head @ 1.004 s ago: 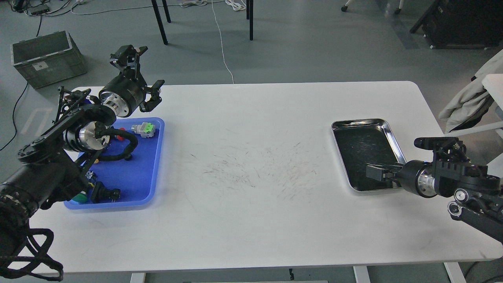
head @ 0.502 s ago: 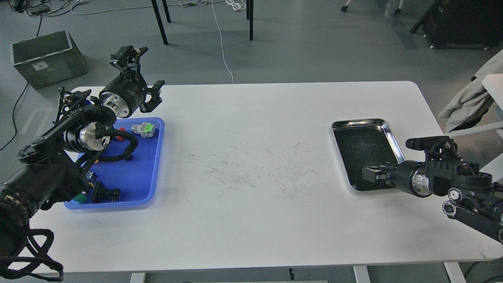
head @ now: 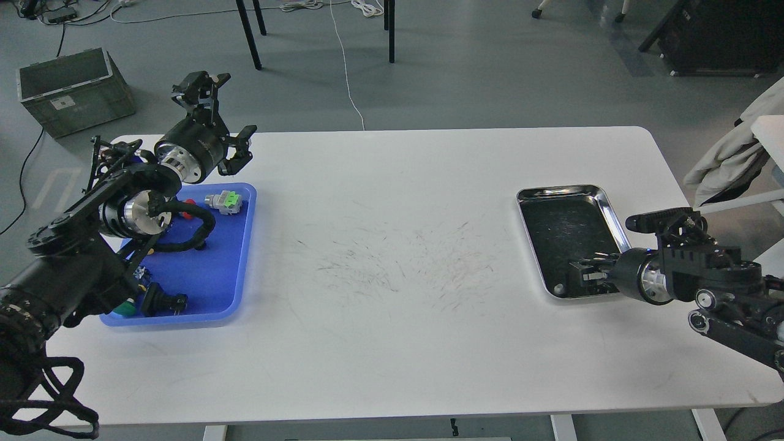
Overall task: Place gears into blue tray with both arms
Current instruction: 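Reach the right gripper into the metal tray and grasp another black part, then carry the second black part with the right gripper to the table center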
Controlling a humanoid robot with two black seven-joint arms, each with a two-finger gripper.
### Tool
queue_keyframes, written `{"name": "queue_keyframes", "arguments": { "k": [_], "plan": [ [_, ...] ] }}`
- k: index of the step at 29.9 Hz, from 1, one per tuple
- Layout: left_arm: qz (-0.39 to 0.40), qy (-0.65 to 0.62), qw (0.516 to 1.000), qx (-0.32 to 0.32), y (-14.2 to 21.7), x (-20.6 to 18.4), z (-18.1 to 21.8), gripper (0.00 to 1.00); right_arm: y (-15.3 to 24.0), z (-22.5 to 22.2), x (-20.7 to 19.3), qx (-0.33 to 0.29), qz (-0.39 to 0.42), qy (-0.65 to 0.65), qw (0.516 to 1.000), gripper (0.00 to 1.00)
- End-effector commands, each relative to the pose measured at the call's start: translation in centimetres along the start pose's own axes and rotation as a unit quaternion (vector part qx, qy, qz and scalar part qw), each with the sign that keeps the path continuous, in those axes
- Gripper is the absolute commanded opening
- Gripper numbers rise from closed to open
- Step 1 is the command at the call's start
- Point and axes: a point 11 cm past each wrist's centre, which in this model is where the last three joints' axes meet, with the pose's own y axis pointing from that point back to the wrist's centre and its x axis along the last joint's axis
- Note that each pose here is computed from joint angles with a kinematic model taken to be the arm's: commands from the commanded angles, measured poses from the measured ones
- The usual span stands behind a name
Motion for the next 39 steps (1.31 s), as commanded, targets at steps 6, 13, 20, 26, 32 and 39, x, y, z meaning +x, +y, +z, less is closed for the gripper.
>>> {"name": "queue_keyframes", "arguments": {
  "k": [6, 13, 20, 26, 32, 39],
  "plan": [
    [0.002, -0.001, 1.0, 0.0, 0.0, 0.1, 0.0, 0.98, 0.1, -0.2, 0.1, 0.008, -0.001, 0.002, 1.0, 0.02],
    [0.002, -0.001, 1.0, 0.0, 0.0, 0.1, 0.0, 0.98, 0.3, -0.9, 1.9, 0.017, 0.017, 0.005, 1.0, 0.02],
    [0.001, -0.002, 1.0, -0.001, 0.0, 0.1, 0.2, 0.98, 4.9, -1.0, 11.7, 0.032, 0.124, -0.013, 0.992, 0.02],
    [0.001, -0.001, 1.0, 0.0, 0.0, 0.0, 0.1, 0.98, 7.6, -5.6, 17.8, 0.144, 0.187, -0.103, 0.966, 0.02],
    [0.004, -0.003, 1.0, -0.002, -0.1, 0.1, 0.4, 0.98, 4.7, -15.1, 17.7, 0.257, 0.147, -0.154, 0.943, 0.02],
    [0.001, -0.008, 1.0, 0.0, -0.1, 0.0, 0.4, 0.98, 0.8, -22.9, 15.6, 0.316, 0.11, -0.197, 0.921, 0.02]
  ]
}}
